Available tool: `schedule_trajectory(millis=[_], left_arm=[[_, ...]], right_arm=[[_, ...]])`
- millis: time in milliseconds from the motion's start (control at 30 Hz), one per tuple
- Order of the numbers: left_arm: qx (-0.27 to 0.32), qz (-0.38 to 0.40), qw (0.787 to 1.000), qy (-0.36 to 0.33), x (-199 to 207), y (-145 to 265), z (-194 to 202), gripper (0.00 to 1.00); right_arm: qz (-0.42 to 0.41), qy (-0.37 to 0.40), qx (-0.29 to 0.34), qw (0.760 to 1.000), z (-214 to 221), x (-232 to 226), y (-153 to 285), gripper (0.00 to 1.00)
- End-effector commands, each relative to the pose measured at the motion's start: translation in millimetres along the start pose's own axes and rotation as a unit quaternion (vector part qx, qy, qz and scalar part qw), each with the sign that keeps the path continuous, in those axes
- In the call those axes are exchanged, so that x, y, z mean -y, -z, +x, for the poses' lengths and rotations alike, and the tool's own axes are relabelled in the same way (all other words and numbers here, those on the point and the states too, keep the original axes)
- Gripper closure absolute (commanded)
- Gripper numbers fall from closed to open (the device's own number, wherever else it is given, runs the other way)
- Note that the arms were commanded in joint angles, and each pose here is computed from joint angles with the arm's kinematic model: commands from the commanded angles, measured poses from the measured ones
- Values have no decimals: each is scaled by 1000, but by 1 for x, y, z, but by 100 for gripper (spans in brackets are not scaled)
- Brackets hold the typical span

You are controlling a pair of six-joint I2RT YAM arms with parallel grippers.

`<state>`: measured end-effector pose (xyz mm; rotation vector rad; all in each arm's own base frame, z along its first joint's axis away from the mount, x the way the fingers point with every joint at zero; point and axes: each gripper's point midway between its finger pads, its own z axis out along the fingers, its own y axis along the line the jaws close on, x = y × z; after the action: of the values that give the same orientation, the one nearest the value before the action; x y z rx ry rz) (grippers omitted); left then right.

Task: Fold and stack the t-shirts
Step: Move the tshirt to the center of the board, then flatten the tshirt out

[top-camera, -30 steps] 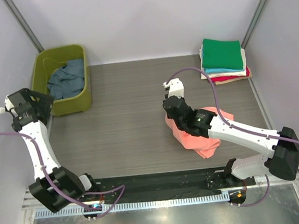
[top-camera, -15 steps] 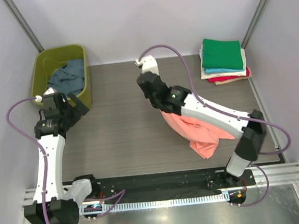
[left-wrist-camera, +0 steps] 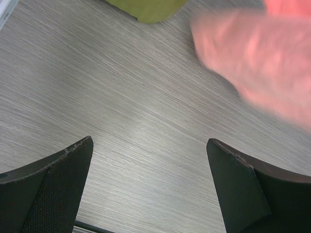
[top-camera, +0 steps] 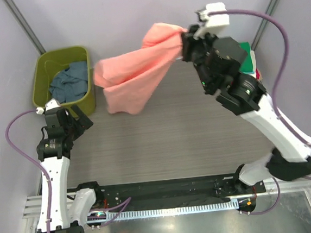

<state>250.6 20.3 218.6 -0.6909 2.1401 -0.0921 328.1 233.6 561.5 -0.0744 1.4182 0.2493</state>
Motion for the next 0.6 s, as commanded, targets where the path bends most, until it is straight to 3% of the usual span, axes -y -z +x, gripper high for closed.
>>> schedule_trajectory(millis=[0, 33, 67, 100, 133, 167, 200, 233, 367, 567], left_arm=[[19, 8, 1000, -12, 3, 3, -9, 0], [20, 10, 1000, -13, 4, 4, -9, 0], [20, 11, 1000, -13, 5, 4, -8, 0], [17, 12, 1000, -14, 5, 4, -7, 0], [16, 12, 1000, -15, 6, 3, -7, 0], [14, 15, 1000, -16, 7, 2, -6, 0], [10, 14, 1000, -18, 8, 0, -5, 0], [7, 15, 1000, -21, 9, 0, -4, 0], [1, 15, 1000, -21, 10, -2, -3, 0], [-8, 14, 1000, -24, 11, -6, 2, 0]], right_arm=[[150, 11, -63, 987, 95, 73, 11, 99], [179, 1, -74, 981, 119, 90, 20, 99], [221, 31, -119, 968, 183, 116, 34, 98], [233, 5, -115, 966, 191, 134, 54, 87], [240, -43, -125, 962, 219, 138, 63, 69], [233, -36, -178, 956, 276, 149, 80, 26], [228, -53, -195, 952, 296, 151, 89, 8], [240, -59, -228, 942, 326, 158, 105, 1], [270, -31, -284, 919, 359, 172, 126, 0], [256, -32, -291, 921, 359, 163, 116, 0]])
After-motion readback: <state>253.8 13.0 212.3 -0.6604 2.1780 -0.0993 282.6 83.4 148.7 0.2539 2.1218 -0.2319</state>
